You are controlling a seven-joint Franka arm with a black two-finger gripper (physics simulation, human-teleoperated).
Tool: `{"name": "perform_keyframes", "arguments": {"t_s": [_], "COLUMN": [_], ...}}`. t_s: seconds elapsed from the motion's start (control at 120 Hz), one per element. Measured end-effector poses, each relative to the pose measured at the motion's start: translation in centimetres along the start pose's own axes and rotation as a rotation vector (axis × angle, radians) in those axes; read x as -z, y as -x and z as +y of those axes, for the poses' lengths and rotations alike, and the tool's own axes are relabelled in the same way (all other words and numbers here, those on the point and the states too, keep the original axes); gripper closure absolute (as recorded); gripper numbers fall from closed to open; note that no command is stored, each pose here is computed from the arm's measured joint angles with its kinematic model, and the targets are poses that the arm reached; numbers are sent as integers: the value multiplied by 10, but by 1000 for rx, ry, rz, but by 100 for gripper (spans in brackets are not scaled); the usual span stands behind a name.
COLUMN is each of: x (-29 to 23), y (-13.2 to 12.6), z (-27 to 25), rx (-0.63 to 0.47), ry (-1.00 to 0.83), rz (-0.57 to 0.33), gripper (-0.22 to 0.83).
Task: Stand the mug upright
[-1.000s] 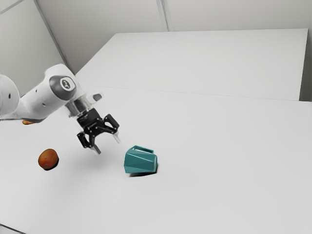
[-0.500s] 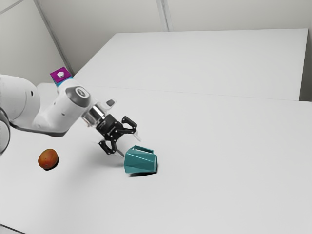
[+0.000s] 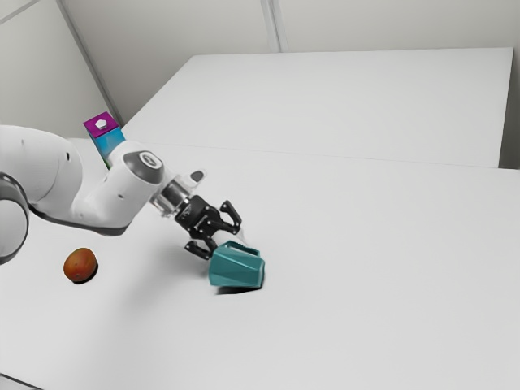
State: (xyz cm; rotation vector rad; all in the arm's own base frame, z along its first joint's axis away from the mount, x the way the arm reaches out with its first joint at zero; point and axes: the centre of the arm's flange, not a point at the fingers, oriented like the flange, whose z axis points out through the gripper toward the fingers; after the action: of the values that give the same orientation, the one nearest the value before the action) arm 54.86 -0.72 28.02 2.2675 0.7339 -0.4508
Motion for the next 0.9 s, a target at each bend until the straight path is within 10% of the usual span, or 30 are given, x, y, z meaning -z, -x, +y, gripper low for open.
{"name": "perform_keyframes", "arguments": {"t_s": [0.292,0.9], "x": [-1,16], "y": [6,66], "z": [24,88], "rx": [-51,-309], "ry": [-7,-312], "rz": [7,124], "gripper": [71,78]}}
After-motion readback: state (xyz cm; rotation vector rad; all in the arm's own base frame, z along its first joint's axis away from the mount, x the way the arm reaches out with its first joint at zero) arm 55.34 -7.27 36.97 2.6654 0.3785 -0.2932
